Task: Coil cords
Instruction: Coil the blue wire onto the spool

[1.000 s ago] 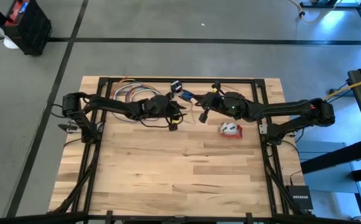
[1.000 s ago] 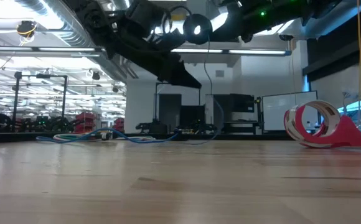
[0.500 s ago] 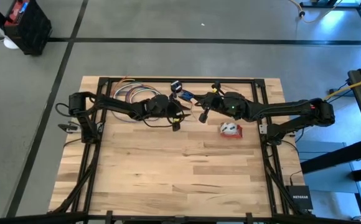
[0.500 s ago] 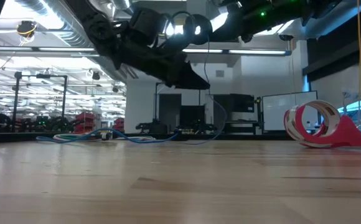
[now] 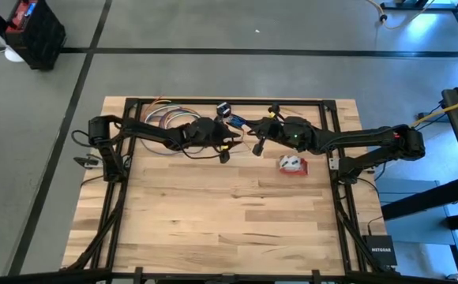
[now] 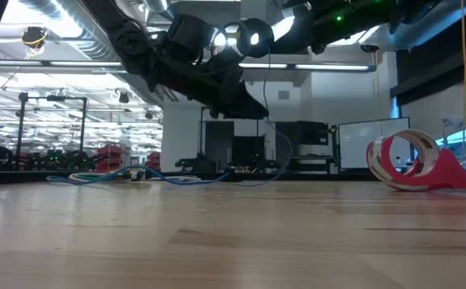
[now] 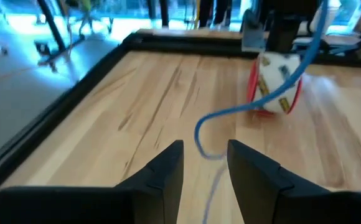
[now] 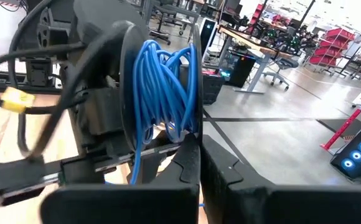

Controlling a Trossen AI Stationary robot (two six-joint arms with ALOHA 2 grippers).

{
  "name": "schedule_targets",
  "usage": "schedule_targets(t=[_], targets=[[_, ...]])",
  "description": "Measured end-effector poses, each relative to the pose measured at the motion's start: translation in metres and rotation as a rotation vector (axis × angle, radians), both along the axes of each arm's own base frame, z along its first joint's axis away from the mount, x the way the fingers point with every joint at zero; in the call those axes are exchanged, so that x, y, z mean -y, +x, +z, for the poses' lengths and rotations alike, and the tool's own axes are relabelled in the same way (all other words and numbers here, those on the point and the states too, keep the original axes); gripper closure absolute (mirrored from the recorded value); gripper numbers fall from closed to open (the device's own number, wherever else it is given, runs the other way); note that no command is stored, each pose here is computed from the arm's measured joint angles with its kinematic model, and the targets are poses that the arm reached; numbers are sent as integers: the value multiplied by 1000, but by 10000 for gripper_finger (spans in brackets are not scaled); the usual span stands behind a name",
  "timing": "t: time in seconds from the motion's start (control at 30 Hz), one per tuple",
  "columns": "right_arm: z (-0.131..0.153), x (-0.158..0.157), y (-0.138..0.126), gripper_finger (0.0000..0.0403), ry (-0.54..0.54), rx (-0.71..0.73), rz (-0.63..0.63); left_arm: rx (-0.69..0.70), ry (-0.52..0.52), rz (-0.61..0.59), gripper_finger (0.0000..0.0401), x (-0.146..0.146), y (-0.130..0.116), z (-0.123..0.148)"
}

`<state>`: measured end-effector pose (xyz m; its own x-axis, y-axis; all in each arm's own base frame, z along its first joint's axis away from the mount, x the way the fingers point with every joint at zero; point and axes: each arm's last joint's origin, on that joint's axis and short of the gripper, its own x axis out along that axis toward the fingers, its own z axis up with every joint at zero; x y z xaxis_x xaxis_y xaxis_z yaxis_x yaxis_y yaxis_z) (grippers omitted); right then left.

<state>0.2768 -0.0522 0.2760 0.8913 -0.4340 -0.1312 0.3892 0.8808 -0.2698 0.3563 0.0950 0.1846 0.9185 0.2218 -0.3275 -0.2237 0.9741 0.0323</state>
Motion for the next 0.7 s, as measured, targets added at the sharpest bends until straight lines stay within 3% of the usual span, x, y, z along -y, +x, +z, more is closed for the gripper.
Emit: schedule_targets(t=[0.4,0.5,0.6,0.7], targets=[[1,0,0,402,-5,6,1,73,63,-3,287,-6,10,-15],[1,0,0,402,-6,10,1,64,94,-13,319,-6,10,-15],[1,0,0,402,-6,10,1,41,140,6,380,-8,10,-16],[1,0,0,402,-6,11,1,8,189,98,390,-14,7,-17]])
